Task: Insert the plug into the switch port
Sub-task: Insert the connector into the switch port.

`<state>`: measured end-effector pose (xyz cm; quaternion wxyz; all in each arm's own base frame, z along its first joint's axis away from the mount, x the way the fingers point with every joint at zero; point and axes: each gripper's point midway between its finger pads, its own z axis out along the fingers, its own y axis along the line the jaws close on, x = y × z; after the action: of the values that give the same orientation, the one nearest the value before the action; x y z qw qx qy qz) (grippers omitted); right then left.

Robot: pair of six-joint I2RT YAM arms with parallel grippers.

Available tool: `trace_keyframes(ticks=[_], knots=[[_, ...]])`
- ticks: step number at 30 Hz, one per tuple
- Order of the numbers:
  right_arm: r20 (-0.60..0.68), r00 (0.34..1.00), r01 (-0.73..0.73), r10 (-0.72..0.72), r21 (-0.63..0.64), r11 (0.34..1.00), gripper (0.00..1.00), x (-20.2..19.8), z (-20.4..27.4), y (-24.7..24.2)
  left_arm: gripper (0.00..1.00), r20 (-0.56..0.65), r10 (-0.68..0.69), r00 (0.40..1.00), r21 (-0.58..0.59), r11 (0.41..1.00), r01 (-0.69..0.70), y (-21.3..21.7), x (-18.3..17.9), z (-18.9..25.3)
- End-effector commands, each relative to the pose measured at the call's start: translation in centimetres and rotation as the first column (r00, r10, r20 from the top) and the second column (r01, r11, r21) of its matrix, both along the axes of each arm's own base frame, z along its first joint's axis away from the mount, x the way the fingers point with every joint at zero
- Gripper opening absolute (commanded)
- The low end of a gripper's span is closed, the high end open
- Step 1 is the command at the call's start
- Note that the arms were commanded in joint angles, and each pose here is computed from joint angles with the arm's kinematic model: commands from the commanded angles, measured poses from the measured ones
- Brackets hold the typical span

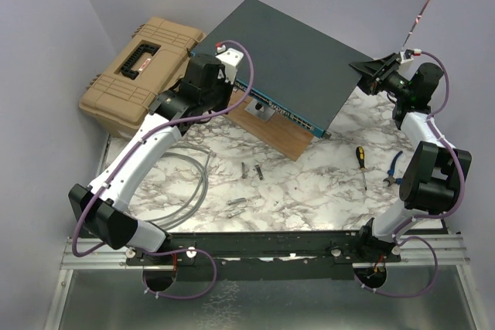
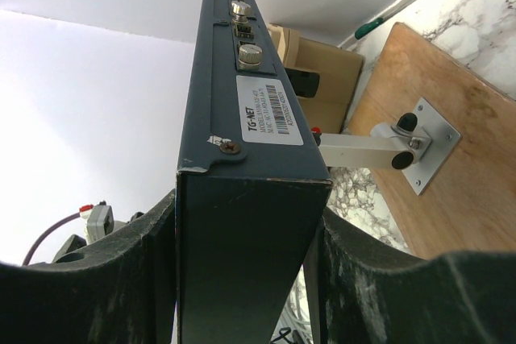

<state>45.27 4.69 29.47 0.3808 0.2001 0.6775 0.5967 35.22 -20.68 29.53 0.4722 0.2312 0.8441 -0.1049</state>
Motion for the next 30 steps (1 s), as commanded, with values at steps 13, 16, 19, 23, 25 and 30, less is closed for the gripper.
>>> trace_keyframes(ticks=[13,16,19,23,25,30], knots=[[0.030,0.999,-0.010,0.012,-0.053,0.999,0.31,0.4,-0.9,-0.2,0.03,0.065,-0.004,0.998,-0.051,0.999,0.007,-1.7,2.7,1.1],[0.028,1.000,-0.012,0.014,-0.051,0.999,0.31,0.4,-1.0,-0.2,0.03,0.071,0.002,0.997,-0.050,0.999,0.002,-1.6,2.9,1.2],[0.029,0.999,-0.012,0.013,-0.050,0.999,0.31,0.5,-0.9,-0.2,0.02,0.078,0.005,0.997,-0.055,0.998,0.000,-1.7,3.1,1.3],[0.030,0.999,-0.011,0.013,-0.049,0.999,0.31,0.5,-0.9,-0.2,0.03,0.091,0.008,0.996,-0.066,0.998,-0.002,-1.8,3.4,1.6],[0.031,0.999,-0.012,0.014,-0.049,0.999,0.31,0.5,-0.9,-0.2,0.03,0.102,0.009,0.995,-0.074,0.997,-0.001,-1.9,3.6,1.9],[0.030,0.999,-0.013,0.014,-0.047,0.999,0.31,0.4,-0.9,-0.2,0.03,0.127,0.012,0.992,-0.092,0.996,0.000,-2.2,4.1,2.3]])
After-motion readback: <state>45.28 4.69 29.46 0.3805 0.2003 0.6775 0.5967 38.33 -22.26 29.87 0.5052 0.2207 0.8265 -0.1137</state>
